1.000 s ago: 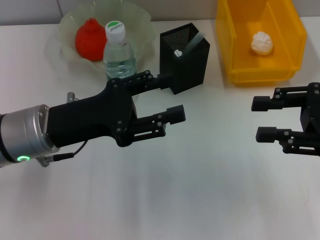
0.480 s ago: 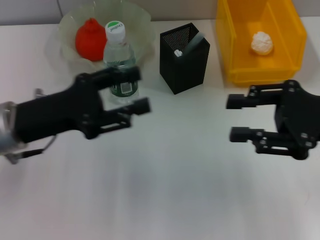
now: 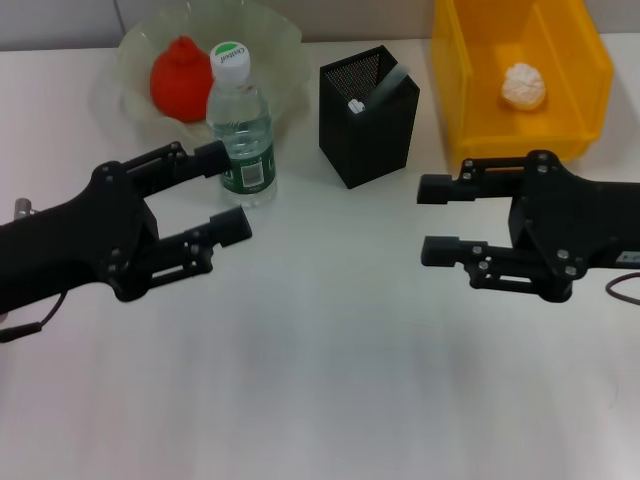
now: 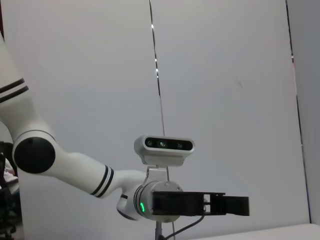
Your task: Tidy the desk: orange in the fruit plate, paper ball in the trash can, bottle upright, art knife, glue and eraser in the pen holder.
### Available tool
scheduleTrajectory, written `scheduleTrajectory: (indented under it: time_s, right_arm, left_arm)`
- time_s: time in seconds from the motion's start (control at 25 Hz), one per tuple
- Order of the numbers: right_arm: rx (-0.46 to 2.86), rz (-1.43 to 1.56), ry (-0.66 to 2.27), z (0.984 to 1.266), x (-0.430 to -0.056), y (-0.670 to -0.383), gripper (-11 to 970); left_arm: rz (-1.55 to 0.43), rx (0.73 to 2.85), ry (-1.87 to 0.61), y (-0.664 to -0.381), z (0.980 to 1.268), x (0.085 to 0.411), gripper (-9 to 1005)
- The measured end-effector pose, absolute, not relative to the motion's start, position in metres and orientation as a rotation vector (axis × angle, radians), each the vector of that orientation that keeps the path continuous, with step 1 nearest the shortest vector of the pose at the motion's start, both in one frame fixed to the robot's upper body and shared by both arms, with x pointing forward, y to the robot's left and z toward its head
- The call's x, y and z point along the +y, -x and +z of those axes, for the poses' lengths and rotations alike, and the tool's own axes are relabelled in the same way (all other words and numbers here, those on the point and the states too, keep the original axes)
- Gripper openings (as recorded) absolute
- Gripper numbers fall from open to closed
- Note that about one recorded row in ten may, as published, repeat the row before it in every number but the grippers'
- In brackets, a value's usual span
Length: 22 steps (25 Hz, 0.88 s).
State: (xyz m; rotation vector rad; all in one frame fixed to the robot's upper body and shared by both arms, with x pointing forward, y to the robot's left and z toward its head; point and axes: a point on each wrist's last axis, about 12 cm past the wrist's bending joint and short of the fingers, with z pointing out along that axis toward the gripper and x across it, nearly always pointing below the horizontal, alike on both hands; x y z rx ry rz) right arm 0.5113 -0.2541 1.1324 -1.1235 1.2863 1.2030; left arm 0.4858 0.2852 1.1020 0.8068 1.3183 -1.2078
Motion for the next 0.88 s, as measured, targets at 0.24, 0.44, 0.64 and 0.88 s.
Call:
scheduleTrajectory:
  time_s: [0.24,0.44,0.64,0.88]
  right_arm:
    - [1.304,1.207,1.111,1.131,-0.248,-0.52,533]
    - [1.313,1.202,1.107,1.131,-0.245,-0.523,655]
    - [1.313,1.203,1.108,1.132,-0.244,-0.524,695]
    - [1.324,1.214,1.081,1.128,-0.243,-0.524,694]
  left_arm:
    - [-1.225,1.296,-0.82,-0.481,1.103,0.286,724]
    - [-1.224,1.302,-0.812,-0.479,1.101,0.287,724]
    - [-1.222,1.301,-0.789,-0.477,1.1,0.288,724]
    - [-1.227,1.294,-0.779,-0.478,1.099,0.284,724]
